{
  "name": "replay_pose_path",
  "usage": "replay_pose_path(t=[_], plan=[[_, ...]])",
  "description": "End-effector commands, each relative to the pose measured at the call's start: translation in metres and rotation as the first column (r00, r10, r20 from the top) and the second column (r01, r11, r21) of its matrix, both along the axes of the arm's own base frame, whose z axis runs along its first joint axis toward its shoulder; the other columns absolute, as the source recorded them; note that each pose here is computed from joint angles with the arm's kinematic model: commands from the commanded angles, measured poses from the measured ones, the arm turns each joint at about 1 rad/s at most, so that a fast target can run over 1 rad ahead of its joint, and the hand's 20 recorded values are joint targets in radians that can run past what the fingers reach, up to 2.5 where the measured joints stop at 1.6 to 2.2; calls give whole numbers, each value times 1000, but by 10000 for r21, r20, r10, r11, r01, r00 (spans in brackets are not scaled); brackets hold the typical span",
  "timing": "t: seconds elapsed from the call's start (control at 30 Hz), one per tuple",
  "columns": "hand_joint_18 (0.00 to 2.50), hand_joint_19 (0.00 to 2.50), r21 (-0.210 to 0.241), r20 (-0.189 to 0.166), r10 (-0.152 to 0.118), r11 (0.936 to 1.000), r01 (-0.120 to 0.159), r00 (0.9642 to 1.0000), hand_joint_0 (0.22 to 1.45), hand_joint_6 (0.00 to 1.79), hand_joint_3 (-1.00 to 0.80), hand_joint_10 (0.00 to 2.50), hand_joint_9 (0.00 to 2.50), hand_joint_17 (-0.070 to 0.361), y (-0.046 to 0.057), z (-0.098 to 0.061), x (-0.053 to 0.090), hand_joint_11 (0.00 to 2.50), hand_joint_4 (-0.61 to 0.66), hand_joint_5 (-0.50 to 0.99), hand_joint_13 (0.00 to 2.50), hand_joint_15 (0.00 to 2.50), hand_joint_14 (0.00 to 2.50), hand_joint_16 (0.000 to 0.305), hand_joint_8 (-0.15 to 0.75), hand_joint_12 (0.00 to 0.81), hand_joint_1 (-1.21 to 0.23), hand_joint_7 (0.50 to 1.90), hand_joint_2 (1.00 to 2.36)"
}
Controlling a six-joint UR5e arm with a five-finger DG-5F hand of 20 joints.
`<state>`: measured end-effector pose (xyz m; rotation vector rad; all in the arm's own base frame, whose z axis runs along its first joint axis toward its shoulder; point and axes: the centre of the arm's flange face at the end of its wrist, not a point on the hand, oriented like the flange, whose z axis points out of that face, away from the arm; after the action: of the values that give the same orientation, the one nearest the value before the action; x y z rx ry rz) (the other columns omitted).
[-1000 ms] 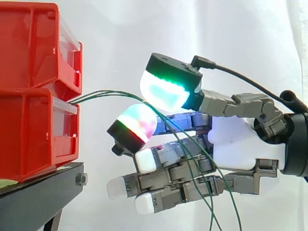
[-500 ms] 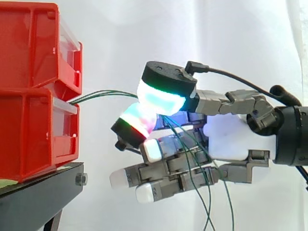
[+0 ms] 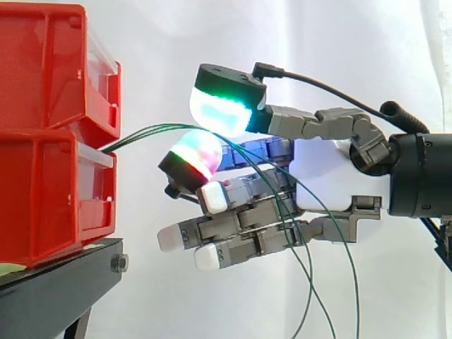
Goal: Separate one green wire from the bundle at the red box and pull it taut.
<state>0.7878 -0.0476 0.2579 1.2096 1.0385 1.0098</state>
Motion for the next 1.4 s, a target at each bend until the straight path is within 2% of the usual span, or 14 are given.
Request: replay_pose_path(t=[0.0, 0.17, 0.27, 0.3, 0.43, 0.5, 0.67, 0.77, 0.83, 0.97, 1.07, 1.2, 1.27, 1.37], plan=[[629, 437, -102, 2, -32, 9999, 32, 10000, 576, 864, -177, 21, 976, 127, -1, 0, 0, 615, 235, -140, 619, 277, 10, 56, 325, 403, -719, 1344, 1020], [630, 435, -124, -47, -2, 9999, 1, 10000, 586, 868, -220, 19, 965, 127, 2, 0, 0, 628, 234, -149, 619, 283, 11, 56, 322, 402, -762, 1308, 1018], [633, 434, -129, -77, 29, 9999, -30, 10000, 584, 868, -350, 19, 958, 127, 4, 0, 0, 619, 250, -150, 624, 276, 11, 56, 319, 400, -790, 1278, 1011], [639, 435, -116, -89, 30, 9999, -31, 10000, 580, 866, -416, 19, 977, 126, 4, 0, 0, 623, 246, -147, 627, 276, 11, 56, 321, 401, -755, 1275, 1006], [658, 445, -128, -164, 76, 9999, -78, 9998, 553, 859, -449, 20, 1004, 129, 7, -1, -1, 613, 247, -140, 644, 286, 12, 58, 325, 406, -641, 1298, 1004], [666, 447, -123, -309, 108, 9999, -111, 9995, 557, 857, -436, 21, 1012, 128, 10, -3, -2, 618, 247, -138, 655, 288, 11, 57, 328, 407, -611, 1302, 1005], [667, 450, -68, -413, 158, 9998, -161, 9990, 587, 855, -327, 21, 1024, 126, 13, -4, -3, 618, 239, -135, 661, 293, 11, 56, 332, 405, -607, 1329, 1014], [668, 441, -25, -505, 161, 9999, -163, 9986, 584, 855, -223, 19, 1011, 126, 13, -5, -4, 621, 250, -135, 663, 292, 11, 56, 332, 408, -669, 1370, 1020], [664, 441, -19, -562, 177, 9998, -178, 9983, 579, 863, -158, 21, 988, 127, 14, -5, -5, 625, 214, -139, 656, 286, 11, 56, 325, 405, -713, 1358, 1021], [663, 449, -29, -623, 161, 9999, -163, 9979, 587, 873, -142, 21, 968, 126, 13, -7, -6, 628, 182, -146, 644, 287, 11, 56, 323, 402, -778, 1324, 1021], [653, 433, -17, -634, 177, 9998, -178, 9978, 618, 876, -194, 19, 937, 126, 14, -6, -5, 634, 169, -154, 627, 289, 11, 56, 316, 396, -846, 1344, 1020], [651, 418, -4, -646, 163, 9999, -163, 9978, 664, 880, -389, 21, 909, 125, 13, -6, -6, 633, 197, -161, 619, 282, 11, 56, 308, 393, -901, 1302, 1008], [654, 424, -4, -646, 178, 9998, -179, 9978, 665, 879, -471, 21, 909, 125, 14, -6, -6, 628, 225, -160, 619, 282, 11, 56, 305, 393, -901, 1294, 1003], [674, 445, -4, -646, 178, 9998, -179, 9978, 576, 875, -500, 22, 951, 127, 14, -6, -6, 639, 245, -153, 632, 283, 11, 57, 311, 393, -795, 1293, 1000]])
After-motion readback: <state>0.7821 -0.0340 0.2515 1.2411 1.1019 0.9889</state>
